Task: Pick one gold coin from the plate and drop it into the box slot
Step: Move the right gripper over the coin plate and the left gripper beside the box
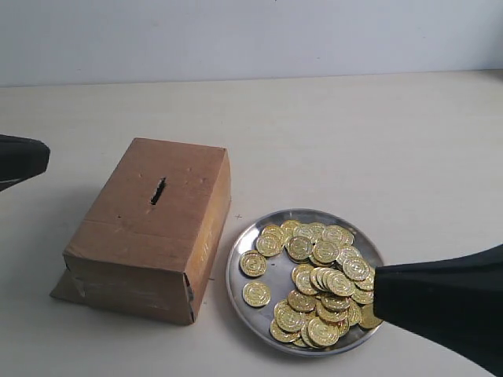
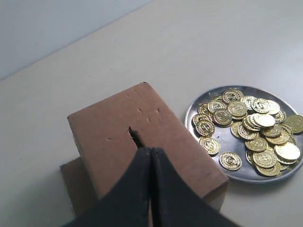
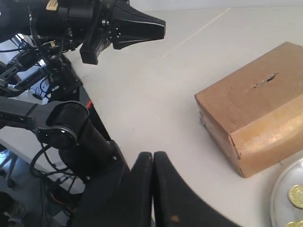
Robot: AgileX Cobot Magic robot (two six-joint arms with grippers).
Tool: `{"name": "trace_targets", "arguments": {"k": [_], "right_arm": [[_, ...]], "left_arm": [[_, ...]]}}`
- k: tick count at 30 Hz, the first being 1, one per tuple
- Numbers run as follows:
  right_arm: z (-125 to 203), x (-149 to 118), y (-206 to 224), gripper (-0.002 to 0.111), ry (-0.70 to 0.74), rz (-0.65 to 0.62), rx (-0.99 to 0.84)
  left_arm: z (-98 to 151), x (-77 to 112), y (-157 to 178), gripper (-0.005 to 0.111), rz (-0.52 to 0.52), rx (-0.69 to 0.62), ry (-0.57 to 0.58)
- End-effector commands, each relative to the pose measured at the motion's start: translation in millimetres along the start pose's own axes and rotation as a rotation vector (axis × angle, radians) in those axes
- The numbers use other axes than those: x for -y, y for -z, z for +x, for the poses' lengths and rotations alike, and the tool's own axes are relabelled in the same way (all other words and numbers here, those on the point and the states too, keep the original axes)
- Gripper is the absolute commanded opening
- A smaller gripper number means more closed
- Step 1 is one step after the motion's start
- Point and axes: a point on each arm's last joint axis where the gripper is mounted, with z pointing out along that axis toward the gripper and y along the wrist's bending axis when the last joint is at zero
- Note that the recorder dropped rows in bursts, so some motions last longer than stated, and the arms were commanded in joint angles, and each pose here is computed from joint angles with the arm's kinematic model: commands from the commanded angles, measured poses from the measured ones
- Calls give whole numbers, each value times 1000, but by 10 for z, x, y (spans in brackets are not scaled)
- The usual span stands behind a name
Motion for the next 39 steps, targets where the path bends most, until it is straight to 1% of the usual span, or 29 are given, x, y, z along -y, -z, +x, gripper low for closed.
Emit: {"name": "trace_targets", "arguments": {"k": [1, 4, 7, 8, 9, 10, 11, 12, 13, 15, 18, 22, 23, 24, 25, 26, 27, 28, 30, 32, 33, 34, 35, 36, 37, 38, 39], "right_arm": [[-53, 89, 7, 0, 37, 107, 34], [-125, 211, 36, 0, -45, 245, 114], [-228, 254, 72, 0, 13, 324, 163], [-274, 263, 81, 0, 28, 344, 177], [-316, 264, 83, 0, 40, 352, 184], [-360, 266, 81, 0, 53, 357, 187], [-478, 315, 40, 0, 52, 367, 178], [-531, 363, -3, 0, 48, 370, 159], [-604, 506, -137, 0, 41, 359, 88], [-625, 709, -303, 0, -1, 351, 6], [-583, 998, -534, 0, -55, 328, -110], [-473, 1327, -766, 0, -118, 321, -221], [-409, 1461, -867, 0, -151, 317, -266], [-389, 1500, -915, 0, -155, 311, -283], [-398, 1498, -1013, 0, -114, 281, -306], [-429, 1494, -1046, 0, -90, 279, -305], [-528, 1480, -1092, 0, -34, 296, -287], [-637, 1483, -1108, 0, 28, 335, -260], [-917, 1526, -1044, 0, 145, 471, -177], [-1342, 1560, -849, 0, 391, 729, -75], [-1452, 1572, -776, 0, 450, 818, -52], [-1583, 1589, -686, 0, 525, 930, -36], [-1713, 1591, -607, 0, 631, 1027, -46], [-1876, 1598, -485, 0, 739, 1178, -68], [-2032, 1564, -402, 0, 716, 1254, -53], [-2120, 1511, -383, 0, 692, 1243, -51], [-2140, 1432, -435, 0, 635, 1158, -45]], "left_arm": [[-3, -2, -111, 0, 18, -34, -101], [50, 75, -242, 0, 97, -101, -295], [132, 254, -361, 0, 247, -169, -551], [154, 308, -385, 0, 289, -182, -608], [165, 345, -401, 0, 313, -186, -638], [169, 375, -411, 0, 328, -187, -648], [174, 424, -419, 0, 352, -187, -663], [174, 432, -418, 0, 355, -186, -666], [173, 432, -409, 0, 352, -184, -684], [165, 430, -391, 0, 348, -176, -683], [150, 427, -354, 0, 341, -160, -682], [135, 424, -316, 0, 333, -142, -684], [129, 423, -300, 0, 330, -135, -685], [125, 422, -290, 0, 328, -131, -685], [117, 421, -268, 0, 324, -121, -686], [115, 420, -261, 0, 323, -118, -687], [111, 419, -249, 0, 320, -112, -687], [106, 418, -235, 0, 317, -106, -686], [98, 416, -212, 0, 313, -96, -687], [92, 416, -193, 0, 310, -87, -686], [92, 416, -193, 0, 310, -87, -686], [90, 416, -188, 0, 309, -85, -686], [88, 415, -182, 0, 308, -83, -686], [87, 416, -180, 0, 308, -81, -684], [81, 414, -176, 0, 303, -75, -684], [79, 414, -171, 0, 303, -72, -683], [74, 415, -153, 0, 301, -64, -681]]}}
